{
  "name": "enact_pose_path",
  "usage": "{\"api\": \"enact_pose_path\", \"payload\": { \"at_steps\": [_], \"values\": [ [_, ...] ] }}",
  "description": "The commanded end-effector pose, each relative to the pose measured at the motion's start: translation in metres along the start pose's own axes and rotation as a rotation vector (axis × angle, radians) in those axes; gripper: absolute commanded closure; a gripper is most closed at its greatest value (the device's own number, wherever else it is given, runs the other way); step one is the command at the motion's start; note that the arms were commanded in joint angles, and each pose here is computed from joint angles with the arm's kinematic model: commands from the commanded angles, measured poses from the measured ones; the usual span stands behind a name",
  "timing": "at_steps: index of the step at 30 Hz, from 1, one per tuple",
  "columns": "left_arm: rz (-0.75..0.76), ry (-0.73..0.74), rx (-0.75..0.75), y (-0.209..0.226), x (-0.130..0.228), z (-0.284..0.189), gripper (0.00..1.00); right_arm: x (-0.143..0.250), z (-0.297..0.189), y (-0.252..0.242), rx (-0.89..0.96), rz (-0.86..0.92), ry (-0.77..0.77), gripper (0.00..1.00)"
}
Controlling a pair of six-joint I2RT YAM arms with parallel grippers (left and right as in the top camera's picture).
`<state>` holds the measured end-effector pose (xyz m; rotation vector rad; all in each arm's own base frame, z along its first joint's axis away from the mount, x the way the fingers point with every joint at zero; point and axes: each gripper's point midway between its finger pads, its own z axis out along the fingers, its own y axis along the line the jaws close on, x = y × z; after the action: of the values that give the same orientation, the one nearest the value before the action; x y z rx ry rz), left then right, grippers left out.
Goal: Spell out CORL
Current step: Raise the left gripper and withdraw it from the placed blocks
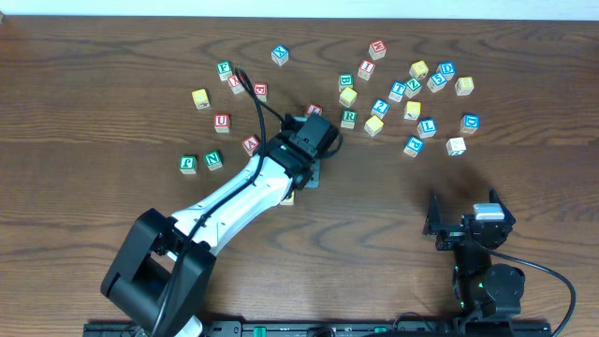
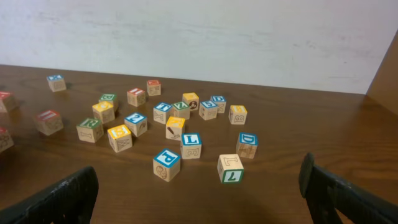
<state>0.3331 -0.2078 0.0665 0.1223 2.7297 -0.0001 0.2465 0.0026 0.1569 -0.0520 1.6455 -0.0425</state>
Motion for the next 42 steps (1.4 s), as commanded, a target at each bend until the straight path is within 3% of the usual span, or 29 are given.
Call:
{"api": "enact_pose_path", "payload": {
  "at_steps": [1,9,12,18,42],
  "values": [
    [0.029,-0.084,0.032,-0.006,-0.03,-0.032,0.58,0.0,0.0,-0.003,0.014,0.013,0.0,0.01],
    [0.024,-0.148,0.066,-0.005,-0.044,-0.068,0.5,0.0,0.0,-0.003,0.014,0.013,0.0,0.01],
    [0.048,-0.196,0.087,-0.003,-0.051,-0.088,0.43,0.0,0.0,-0.003,0.014,0.013,0.0,0.01],
    [0.043,-0.261,0.106,0.004,-0.057,-0.117,0.43,0.0,0.0,-0.003,0.014,0.013,0.0,0.01],
    [0.065,-0.236,0.087,0.011,-0.048,-0.122,0.41,0.0,0.0,-0.003,0.014,0.013,0.0,0.01]
  ]
}}
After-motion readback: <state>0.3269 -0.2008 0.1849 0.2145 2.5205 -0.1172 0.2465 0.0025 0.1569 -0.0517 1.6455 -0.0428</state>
